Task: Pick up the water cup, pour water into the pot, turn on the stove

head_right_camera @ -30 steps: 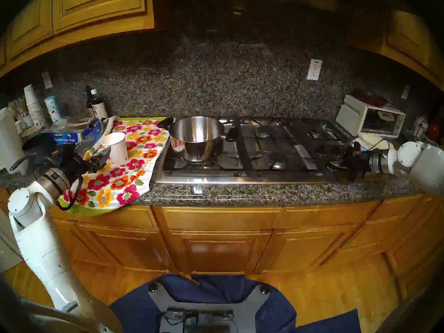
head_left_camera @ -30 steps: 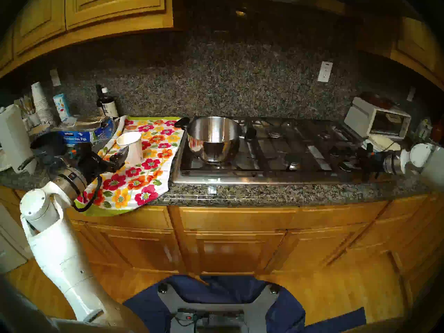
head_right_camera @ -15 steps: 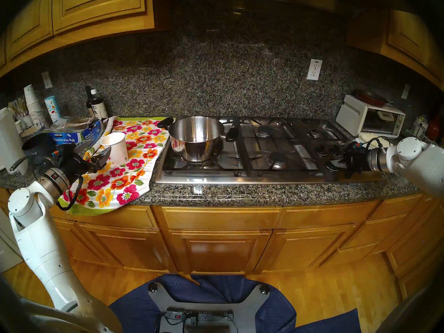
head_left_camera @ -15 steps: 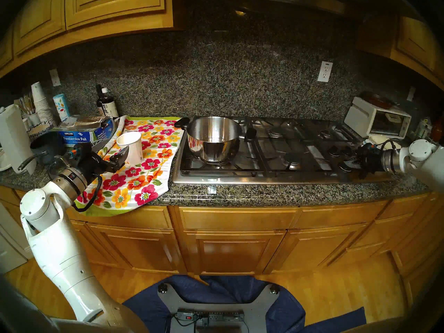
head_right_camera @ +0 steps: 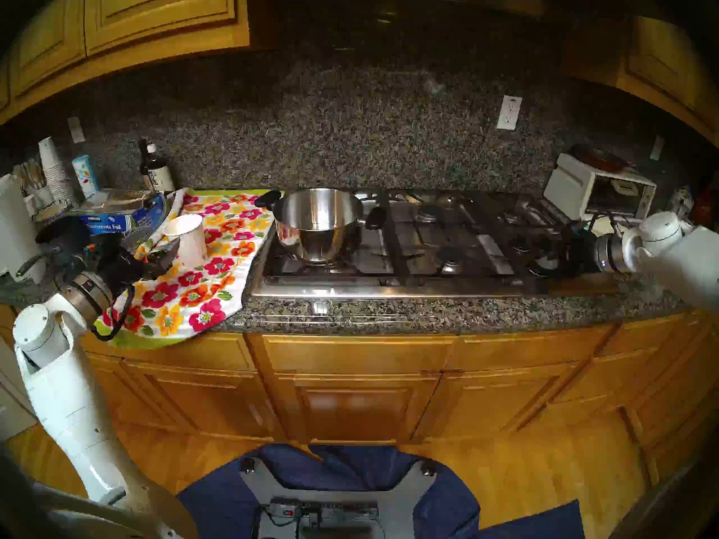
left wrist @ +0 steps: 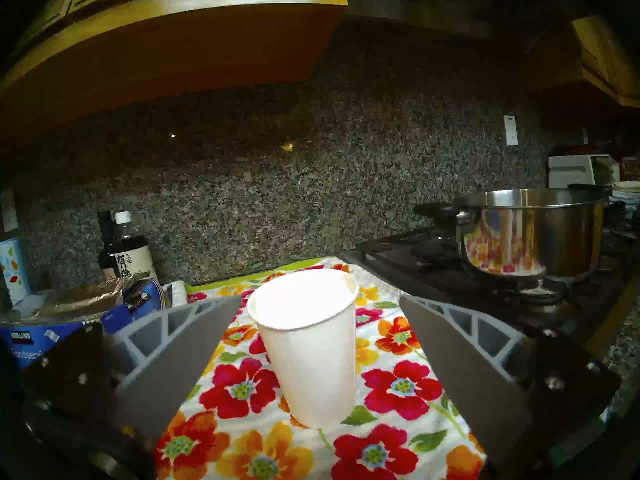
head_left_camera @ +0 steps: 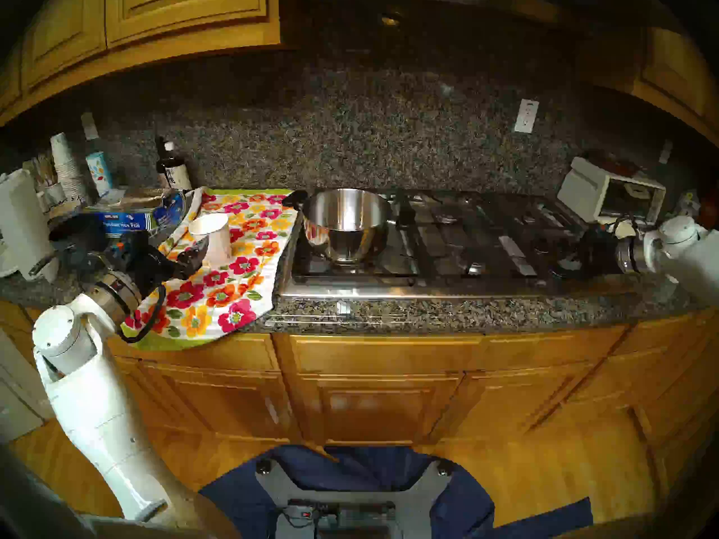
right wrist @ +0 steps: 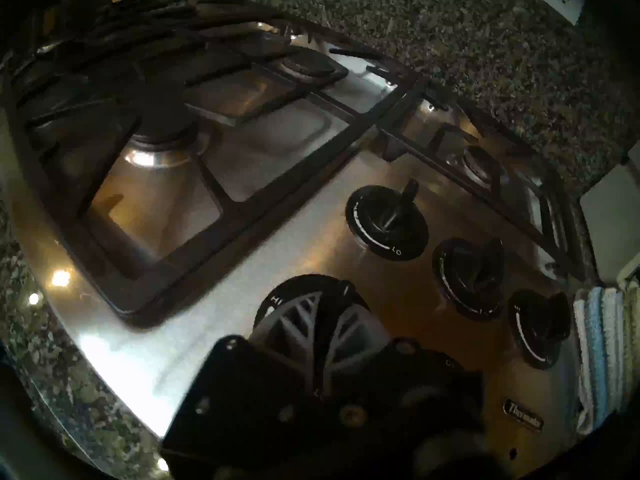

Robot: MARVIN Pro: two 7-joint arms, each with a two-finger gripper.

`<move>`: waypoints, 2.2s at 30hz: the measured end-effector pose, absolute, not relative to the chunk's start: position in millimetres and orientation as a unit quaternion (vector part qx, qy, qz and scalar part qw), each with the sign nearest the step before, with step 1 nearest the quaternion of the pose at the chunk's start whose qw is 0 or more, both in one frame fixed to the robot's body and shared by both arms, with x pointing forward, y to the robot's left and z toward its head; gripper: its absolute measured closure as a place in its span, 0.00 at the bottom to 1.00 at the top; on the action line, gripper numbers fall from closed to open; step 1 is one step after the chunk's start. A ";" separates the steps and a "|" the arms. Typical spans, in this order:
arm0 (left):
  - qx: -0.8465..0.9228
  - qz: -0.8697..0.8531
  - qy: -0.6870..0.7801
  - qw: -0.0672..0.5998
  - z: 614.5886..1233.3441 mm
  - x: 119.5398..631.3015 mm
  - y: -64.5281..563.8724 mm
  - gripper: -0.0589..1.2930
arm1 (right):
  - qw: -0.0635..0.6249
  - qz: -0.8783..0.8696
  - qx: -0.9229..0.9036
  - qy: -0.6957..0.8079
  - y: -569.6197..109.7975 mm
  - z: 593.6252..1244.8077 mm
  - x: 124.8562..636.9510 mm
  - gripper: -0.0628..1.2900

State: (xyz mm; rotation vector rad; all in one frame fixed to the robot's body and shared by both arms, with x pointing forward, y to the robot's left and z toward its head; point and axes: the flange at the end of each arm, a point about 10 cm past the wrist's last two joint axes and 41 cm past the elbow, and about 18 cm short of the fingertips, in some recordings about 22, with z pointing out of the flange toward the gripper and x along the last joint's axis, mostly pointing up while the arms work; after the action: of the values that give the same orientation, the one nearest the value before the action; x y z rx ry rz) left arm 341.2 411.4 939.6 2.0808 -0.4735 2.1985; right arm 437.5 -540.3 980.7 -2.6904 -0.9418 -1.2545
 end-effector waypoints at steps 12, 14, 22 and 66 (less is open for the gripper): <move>0.679 0.717 -0.155 0.039 939.5 341.2 411.4 0.04 | 0.033 -0.385 -0.890 -0.240 -533.7 985.3 443.8 0.98; 0.679 0.717 -0.155 0.039 939.5 341.2 411.4 0.04 | 0.035 -0.384 -0.893 -0.232 -532.4 985.6 444.7 0.98; 0.679 0.717 -0.155 0.038 939.5 341.2 411.4 0.04 | 0.040 -0.379 -0.903 -0.200 -528.5 983.9 449.2 0.98; 0.678 0.718 -0.154 0.038 939.9 341.1 411.4 0.04 | 0.006 -0.392 -0.887 -0.244 -526.0 980.4 439.1 0.98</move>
State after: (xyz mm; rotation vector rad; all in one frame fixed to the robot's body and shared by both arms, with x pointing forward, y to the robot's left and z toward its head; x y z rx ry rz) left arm 341.1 411.4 939.9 2.0796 -0.4738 2.2012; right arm 439.1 -526.0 980.4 -2.7747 -0.7631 -1.2277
